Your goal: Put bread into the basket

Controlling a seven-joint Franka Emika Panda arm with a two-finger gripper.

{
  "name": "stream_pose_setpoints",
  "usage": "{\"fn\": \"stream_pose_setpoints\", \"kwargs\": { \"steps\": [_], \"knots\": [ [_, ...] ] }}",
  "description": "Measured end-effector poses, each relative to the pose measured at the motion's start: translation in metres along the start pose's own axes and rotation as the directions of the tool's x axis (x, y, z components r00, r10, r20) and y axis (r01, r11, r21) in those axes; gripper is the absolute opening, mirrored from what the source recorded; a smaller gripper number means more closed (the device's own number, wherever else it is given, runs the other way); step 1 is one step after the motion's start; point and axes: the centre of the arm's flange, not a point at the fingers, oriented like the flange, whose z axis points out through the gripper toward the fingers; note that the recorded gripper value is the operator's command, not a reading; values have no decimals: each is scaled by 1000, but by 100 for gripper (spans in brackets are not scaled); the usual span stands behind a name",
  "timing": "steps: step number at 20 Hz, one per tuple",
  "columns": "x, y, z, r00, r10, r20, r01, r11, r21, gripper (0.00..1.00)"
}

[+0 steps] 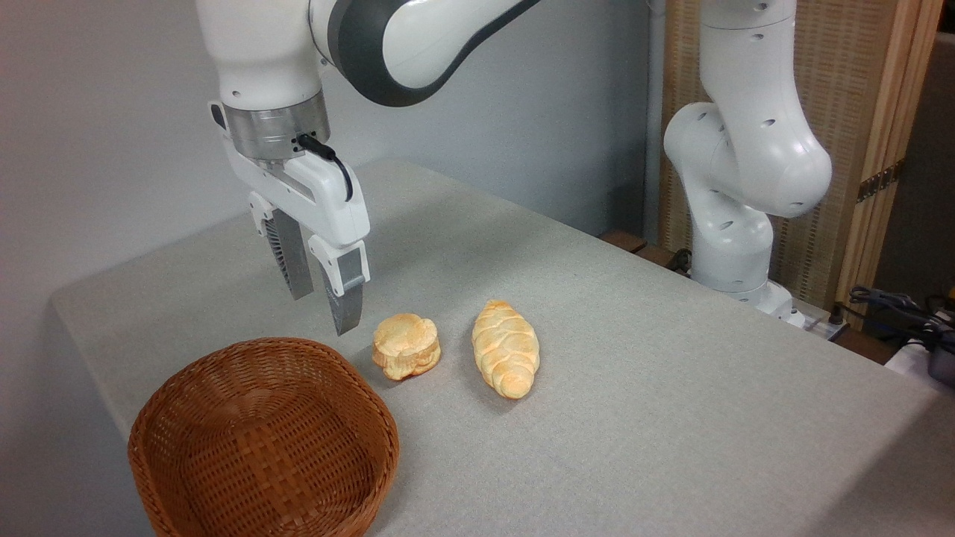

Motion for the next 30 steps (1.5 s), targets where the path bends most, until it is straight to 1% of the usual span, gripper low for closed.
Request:
{"fn": "stream_pose_setpoints", "kwargs": {
  "steps": [1,3,6,30],
  "knots": [
    [0,1,0,1000,1,1,-1,1000,-1,100],
    [2,6,2,1000,2,2,-2,1000,-24,100],
    [2,10,3,1000,7,11,-6,999,-40,100],
    [0,17,5,999,16,43,-13,998,-61,100]
  ]
}}
